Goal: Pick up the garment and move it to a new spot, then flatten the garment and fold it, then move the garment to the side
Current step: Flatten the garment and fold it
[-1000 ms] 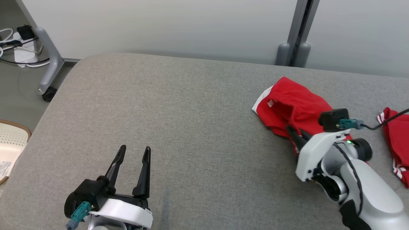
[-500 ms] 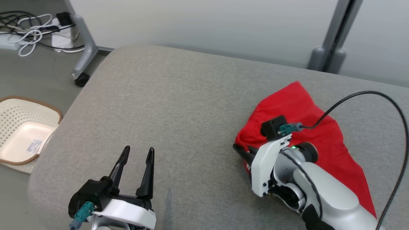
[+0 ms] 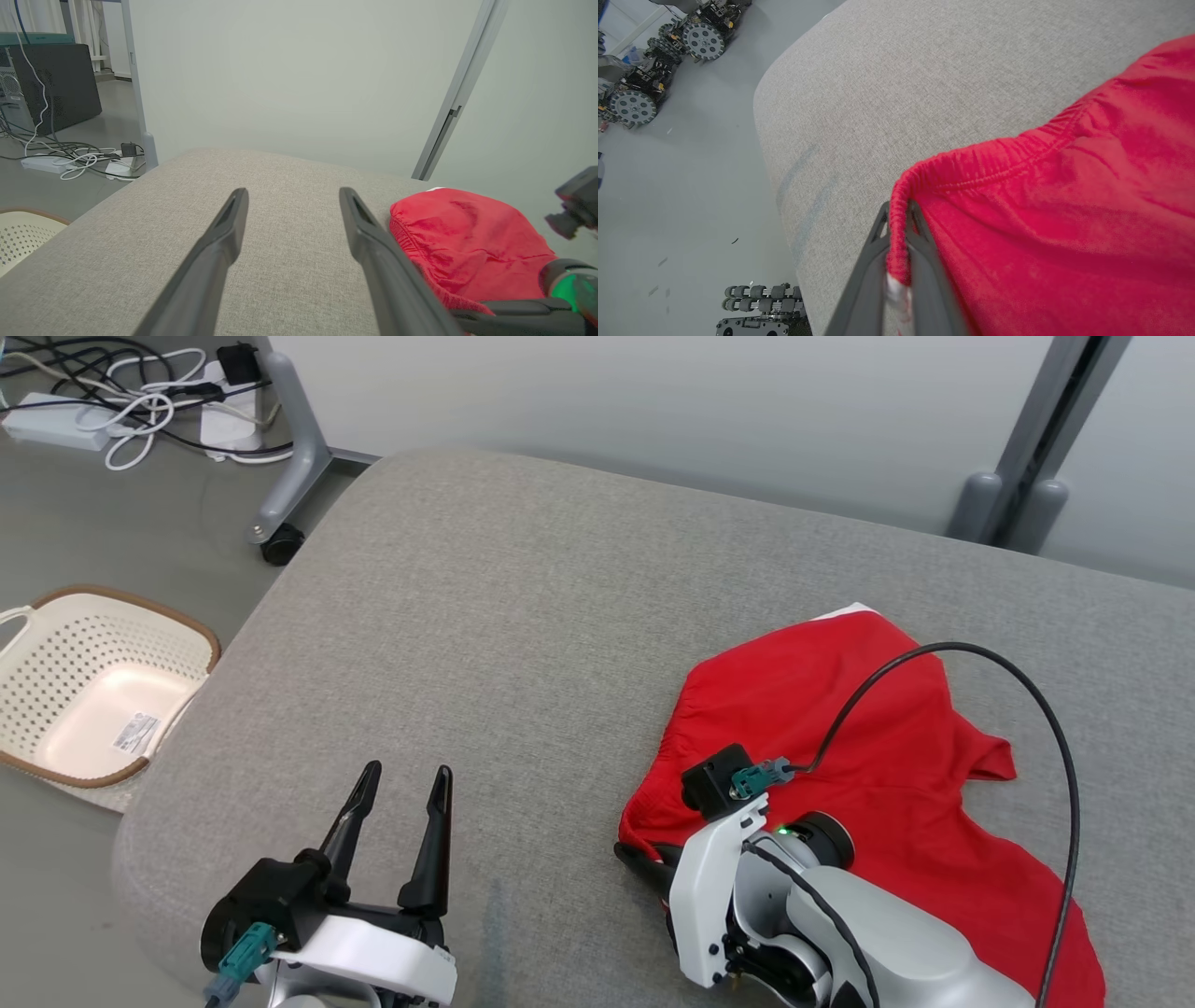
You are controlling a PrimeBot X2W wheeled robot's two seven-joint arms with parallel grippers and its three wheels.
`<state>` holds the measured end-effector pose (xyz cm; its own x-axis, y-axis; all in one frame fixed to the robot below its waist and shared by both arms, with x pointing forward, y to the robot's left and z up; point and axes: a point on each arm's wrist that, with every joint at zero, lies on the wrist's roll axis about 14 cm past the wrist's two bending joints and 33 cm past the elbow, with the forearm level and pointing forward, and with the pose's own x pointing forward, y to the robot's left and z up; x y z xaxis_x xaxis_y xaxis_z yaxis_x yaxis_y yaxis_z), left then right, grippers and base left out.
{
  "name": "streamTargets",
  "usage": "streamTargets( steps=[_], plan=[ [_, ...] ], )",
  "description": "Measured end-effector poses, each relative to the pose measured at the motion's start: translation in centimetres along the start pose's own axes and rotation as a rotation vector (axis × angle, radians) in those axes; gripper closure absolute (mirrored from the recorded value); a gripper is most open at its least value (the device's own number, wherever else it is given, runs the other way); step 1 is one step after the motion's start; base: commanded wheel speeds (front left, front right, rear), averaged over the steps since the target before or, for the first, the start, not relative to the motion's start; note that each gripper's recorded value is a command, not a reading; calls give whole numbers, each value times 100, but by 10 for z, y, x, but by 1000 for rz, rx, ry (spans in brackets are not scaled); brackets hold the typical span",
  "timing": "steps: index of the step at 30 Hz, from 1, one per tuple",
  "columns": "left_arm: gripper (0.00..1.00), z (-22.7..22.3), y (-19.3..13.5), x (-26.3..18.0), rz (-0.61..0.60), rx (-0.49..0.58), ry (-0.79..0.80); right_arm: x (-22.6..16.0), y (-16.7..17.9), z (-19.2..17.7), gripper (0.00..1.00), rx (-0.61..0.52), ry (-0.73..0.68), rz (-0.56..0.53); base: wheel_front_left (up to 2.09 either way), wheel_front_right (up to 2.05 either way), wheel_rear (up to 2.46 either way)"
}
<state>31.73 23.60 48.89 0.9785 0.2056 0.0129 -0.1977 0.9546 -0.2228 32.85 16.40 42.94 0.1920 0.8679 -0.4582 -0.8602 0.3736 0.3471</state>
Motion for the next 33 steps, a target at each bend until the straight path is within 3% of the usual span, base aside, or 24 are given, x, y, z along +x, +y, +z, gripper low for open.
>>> streamTargets(
  steps=[4,10,22,30,33],
  plan=[
    [0,-1,-6,4,-21,1,1,-4,-2,6,0,15,-43,-9,0,0,0],
    [0,2,-16,12,-56,7,-10,-31,-25,44,0,-15,-211,-68,0,0,0],
    [0,23,-25,24,-108,29,-80,-163,-109,103,0,-153,-571,-393,0,0,0],
    [0,32,-37,28,-140,41,-112,-240,-141,77,0,-140,-673,-615,0,0,0],
    [0,30,-41,25,-151,45,-108,-270,-150,42,0,-86,-694,-731,0,0,0]
  ],
)
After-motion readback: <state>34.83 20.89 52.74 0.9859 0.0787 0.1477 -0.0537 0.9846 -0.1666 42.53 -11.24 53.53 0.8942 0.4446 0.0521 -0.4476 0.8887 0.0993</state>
